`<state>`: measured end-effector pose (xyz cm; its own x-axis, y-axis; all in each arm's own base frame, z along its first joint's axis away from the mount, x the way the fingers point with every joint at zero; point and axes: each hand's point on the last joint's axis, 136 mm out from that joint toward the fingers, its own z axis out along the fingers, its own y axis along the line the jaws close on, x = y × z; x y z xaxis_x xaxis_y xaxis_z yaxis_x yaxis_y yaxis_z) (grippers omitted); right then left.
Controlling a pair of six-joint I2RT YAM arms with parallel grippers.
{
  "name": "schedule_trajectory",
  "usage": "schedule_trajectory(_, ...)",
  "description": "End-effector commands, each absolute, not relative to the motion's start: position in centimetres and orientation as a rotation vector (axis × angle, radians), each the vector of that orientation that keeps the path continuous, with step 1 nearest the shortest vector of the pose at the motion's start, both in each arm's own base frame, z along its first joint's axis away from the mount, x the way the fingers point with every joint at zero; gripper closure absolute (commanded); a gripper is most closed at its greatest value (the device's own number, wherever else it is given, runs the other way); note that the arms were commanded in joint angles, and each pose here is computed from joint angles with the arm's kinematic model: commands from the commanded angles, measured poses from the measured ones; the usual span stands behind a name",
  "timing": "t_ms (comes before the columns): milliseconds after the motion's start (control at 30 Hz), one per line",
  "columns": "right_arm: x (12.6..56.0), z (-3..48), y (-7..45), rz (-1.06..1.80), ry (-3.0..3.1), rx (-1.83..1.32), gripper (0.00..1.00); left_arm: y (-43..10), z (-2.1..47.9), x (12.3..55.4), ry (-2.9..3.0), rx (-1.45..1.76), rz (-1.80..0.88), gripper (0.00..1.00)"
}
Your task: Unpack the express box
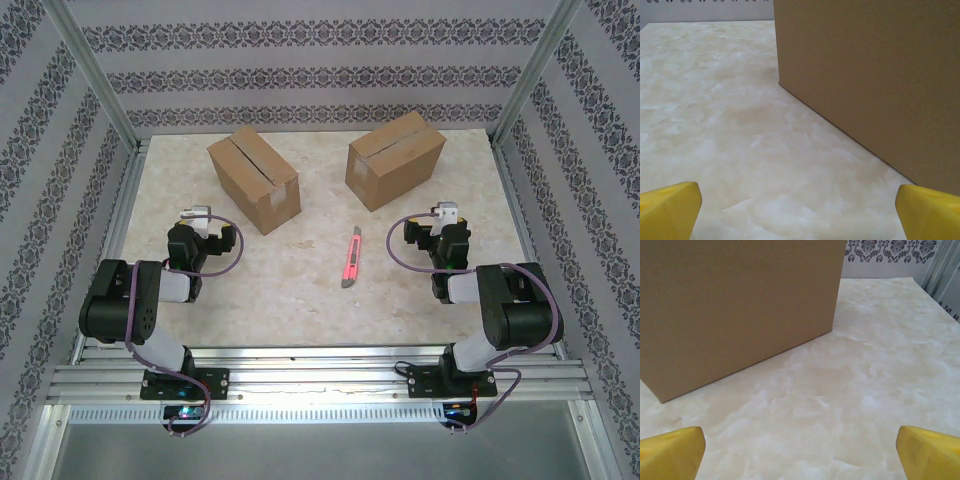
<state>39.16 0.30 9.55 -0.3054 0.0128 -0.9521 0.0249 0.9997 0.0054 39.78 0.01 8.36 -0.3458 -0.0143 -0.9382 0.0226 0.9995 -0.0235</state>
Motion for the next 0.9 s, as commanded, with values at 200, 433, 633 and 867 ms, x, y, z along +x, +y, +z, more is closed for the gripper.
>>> schedule_trajectory(200,39.06,9.76,0.64,0.003,1.873,0.007,0.02,0.35,8.76,40.10,1.915,0.008,-0.030,0.00)
schedule_trajectory(433,39.08,9.83,0.59,-0.002,1.870,0.009,0.02,0.35,8.74,40.10,1.916,0.008,-0.030,0.00)
schedule_trajectory(633,39.14,10.13,0.60,-0.017,1.858,0.009,0.02,0.36,8.77,40.10,1.915,0.007,-0.030,0.00)
schedule_trajectory(867,39.15,10.14,0.52,-0.026,1.856,0.013,0.02,0.31,8.74,40.10,1.915,0.008,-0.034,0.00)
